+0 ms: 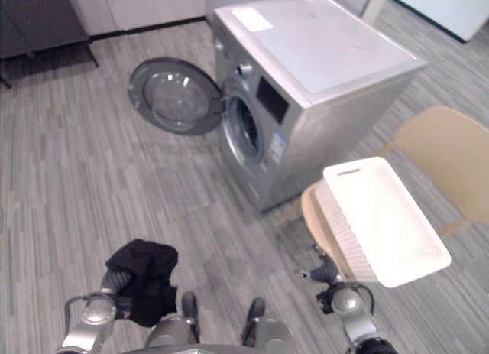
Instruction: Grab the laundry basket,head to the washer,open it,put in the laundry and shut it.
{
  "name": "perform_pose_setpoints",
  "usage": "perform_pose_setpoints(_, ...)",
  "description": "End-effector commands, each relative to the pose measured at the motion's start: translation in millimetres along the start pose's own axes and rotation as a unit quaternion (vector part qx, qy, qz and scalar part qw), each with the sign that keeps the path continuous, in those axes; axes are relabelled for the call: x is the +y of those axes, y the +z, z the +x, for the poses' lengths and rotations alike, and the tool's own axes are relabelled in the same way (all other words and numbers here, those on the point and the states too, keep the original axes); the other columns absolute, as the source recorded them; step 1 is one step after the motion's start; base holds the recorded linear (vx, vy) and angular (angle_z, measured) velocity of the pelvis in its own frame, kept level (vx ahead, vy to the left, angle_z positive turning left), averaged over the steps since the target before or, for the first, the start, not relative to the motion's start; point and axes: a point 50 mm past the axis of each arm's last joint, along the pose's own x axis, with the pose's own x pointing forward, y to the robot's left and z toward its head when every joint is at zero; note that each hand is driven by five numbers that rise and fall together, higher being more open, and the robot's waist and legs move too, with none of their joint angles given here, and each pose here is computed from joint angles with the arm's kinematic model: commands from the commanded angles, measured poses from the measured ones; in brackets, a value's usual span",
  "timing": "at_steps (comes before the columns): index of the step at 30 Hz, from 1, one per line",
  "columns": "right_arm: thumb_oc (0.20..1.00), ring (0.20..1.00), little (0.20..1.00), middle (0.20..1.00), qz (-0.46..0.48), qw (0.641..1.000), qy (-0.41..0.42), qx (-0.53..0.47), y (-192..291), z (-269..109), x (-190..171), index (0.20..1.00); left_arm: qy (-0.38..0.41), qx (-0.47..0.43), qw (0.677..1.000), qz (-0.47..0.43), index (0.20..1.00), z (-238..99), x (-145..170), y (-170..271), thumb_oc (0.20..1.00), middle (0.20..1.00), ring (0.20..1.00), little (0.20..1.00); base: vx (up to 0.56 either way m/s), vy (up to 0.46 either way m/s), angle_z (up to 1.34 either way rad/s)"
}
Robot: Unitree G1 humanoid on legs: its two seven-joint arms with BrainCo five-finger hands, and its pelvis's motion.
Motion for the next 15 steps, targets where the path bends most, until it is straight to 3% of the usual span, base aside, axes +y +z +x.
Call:
perform_pose_setpoints(1,1.0,1.0,1.0,1.0,-0.008,0.999,0.007,-0.031,11.8,-1.5,8.4,1.0,0.047,-0.042,0.998,0.009,0.2,1.6,30.0,17.7,0.2,0.2,0.2,0.2,0.23,0.192,0.14)
perform_pose_setpoints(9,1.0,1.0,1.0,1.0,0.007,0.998,0.023,-0.061,26.9,-1.2,17.7,1.0,0.045,-0.064,0.997,0.021,0.2,4.4,29.5,30.9,0.2,0.2,0.2,0.2,0.21,0.093,0.42)
perform_pose_setpoints(15,1.0,1.0,1.0,1.0,-0.007,0.998,0.035,-0.042,17.0,-3.4,20.5,1.0,0.011,-0.068,0.997,0.022,0.2,5.4,13.4,32.7,0.2,0.2,0.2,0.2,0.3,-0.052,0.63)
